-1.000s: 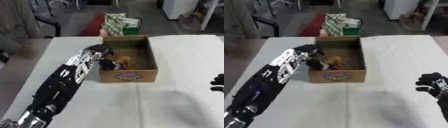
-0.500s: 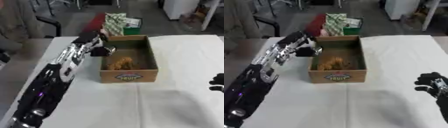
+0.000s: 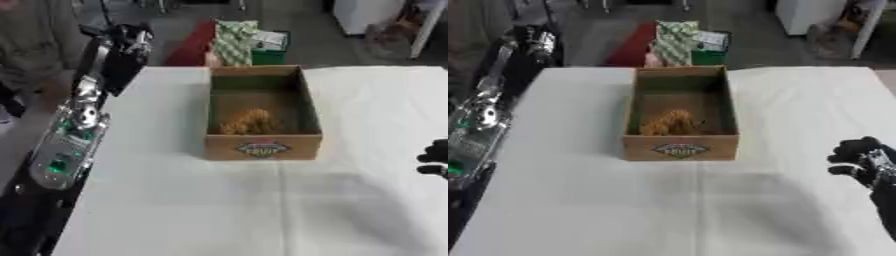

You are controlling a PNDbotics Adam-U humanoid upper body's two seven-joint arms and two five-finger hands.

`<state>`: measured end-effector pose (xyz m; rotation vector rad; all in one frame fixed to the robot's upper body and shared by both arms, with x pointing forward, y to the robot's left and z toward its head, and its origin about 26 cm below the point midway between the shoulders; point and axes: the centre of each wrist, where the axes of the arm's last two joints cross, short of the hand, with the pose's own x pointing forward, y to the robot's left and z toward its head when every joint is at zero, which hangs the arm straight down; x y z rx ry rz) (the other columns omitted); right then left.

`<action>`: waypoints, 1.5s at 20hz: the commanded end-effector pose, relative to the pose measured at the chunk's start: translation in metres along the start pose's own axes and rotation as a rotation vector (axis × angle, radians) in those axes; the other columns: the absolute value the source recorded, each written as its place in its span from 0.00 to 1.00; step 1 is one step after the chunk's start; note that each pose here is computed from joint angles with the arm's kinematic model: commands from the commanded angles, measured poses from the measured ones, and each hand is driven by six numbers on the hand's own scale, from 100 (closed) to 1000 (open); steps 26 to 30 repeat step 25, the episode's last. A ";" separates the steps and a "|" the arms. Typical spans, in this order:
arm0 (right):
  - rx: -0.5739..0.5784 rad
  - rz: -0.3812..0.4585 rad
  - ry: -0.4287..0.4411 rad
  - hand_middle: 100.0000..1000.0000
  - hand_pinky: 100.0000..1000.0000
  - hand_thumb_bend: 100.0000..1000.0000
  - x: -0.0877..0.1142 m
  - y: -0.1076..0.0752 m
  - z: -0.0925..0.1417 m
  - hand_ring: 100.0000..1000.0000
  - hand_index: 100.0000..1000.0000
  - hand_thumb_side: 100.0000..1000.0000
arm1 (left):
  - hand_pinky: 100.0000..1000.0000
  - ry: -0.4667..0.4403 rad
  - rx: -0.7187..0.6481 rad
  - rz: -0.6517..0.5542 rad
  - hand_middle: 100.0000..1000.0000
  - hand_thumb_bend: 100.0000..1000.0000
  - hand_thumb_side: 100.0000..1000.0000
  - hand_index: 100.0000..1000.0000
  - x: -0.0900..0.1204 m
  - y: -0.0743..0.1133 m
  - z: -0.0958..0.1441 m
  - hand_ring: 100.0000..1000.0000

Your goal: Pick up objects on the table and place them in the box.

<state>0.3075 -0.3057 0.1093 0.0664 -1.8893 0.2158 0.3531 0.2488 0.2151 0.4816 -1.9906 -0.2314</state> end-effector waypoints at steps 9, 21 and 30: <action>-0.008 0.016 -0.020 0.57 0.59 0.00 0.006 -0.003 -0.002 0.64 0.65 0.65 | 0.61 0.040 0.067 0.131 0.59 0.00 0.83 0.67 -0.012 0.007 0.026 0.58; -0.008 0.014 -0.015 0.57 0.59 0.00 0.005 -0.002 -0.001 0.64 0.65 0.66 | 0.61 0.071 0.072 0.176 0.58 0.00 0.84 0.67 -0.020 0.002 0.037 0.57; -0.007 0.016 -0.018 0.57 0.59 0.00 0.005 -0.002 -0.001 0.64 0.65 0.66 | 0.60 0.076 0.072 0.182 0.58 0.00 0.84 0.67 -0.022 0.002 0.038 0.57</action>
